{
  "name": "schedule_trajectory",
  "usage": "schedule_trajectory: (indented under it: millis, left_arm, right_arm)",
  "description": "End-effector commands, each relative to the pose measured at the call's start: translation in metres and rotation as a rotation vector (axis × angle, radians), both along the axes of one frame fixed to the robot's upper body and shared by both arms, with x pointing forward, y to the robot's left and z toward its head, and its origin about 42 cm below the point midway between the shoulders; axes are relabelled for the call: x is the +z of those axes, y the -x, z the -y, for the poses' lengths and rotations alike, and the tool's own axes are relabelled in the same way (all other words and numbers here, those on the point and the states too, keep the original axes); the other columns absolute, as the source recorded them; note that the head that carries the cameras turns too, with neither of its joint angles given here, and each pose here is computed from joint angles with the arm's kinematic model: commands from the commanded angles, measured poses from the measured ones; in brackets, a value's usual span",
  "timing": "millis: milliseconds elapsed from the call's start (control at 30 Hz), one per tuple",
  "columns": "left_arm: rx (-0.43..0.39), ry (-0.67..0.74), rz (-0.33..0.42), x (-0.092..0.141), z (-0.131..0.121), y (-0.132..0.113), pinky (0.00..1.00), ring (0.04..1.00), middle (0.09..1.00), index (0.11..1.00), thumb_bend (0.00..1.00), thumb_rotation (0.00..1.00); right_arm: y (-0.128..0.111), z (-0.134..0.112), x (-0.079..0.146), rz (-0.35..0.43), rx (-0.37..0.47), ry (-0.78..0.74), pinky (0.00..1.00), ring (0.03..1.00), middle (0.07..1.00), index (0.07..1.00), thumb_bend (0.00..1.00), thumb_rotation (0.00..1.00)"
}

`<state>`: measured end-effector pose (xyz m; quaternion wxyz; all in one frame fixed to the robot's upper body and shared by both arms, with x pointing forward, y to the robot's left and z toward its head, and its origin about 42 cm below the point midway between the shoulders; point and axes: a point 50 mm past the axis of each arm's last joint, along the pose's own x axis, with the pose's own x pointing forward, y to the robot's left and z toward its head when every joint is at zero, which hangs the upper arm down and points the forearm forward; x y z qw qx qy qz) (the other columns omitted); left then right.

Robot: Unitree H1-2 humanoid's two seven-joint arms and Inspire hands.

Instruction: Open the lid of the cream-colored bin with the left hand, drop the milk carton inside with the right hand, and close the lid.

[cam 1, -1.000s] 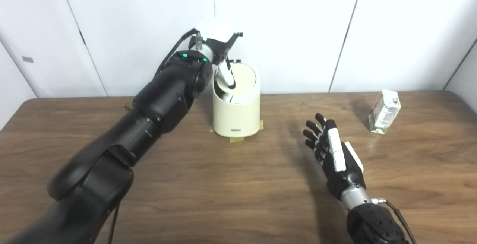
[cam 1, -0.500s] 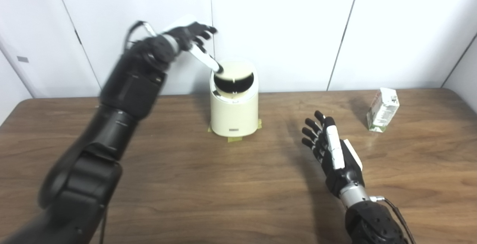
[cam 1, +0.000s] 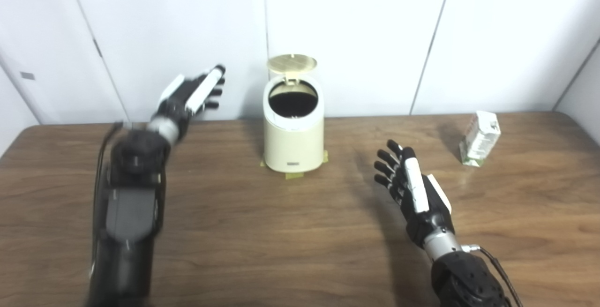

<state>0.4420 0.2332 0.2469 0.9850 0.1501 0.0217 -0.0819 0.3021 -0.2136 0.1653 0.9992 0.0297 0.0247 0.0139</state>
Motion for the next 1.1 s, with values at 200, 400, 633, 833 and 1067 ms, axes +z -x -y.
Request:
schedule_trajectory:
  millis: [200, 400, 633, 833, 1067]
  left_arm:
    - [0.099, 0.203, 0.171, -0.010, -0.001, 0.049, 0.93, 0.943, 0.951, 0.970, 0.57, 1.00]
    - [0.132, 0.289, 0.164, -0.038, -0.001, 0.078, 0.95, 0.971, 0.986, 0.998, 0.56, 1.00]
    - [0.123, 0.360, 0.169, -0.049, -0.002, 0.082, 0.98, 0.983, 0.990, 1.000, 0.55, 1.00]
    - [0.113, 0.343, 0.180, -0.050, -0.007, 0.081, 0.98, 0.980, 0.985, 1.000, 0.53, 1.00]
    - [0.087, 0.384, 0.160, -0.056, -0.011, 0.079, 1.00, 0.988, 0.985, 0.999, 0.49, 1.00]
  right_arm:
    - [-0.010, -0.003, 0.024, 0.103, 0.002, 0.012, 0.86, 0.893, 0.912, 0.933, 0.60, 0.97]
    - [-0.011, -0.004, 0.028, 0.175, -0.069, 0.002, 0.81, 0.860, 0.893, 0.905, 0.48, 0.64]
    - [-0.007, 0.027, 0.026, 0.232, -0.210, 0.028, 0.70, 0.773, 0.855, 0.852, 0.65, 0.28]
    - [0.000, 0.067, 0.028, 0.276, -0.300, 0.099, 0.66, 0.776, 0.849, 0.843, 0.70, 0.20]
    - [0.014, 0.105, 0.058, 0.266, -0.426, 0.287, 0.72, 0.782, 0.837, 0.841, 0.74, 0.16]
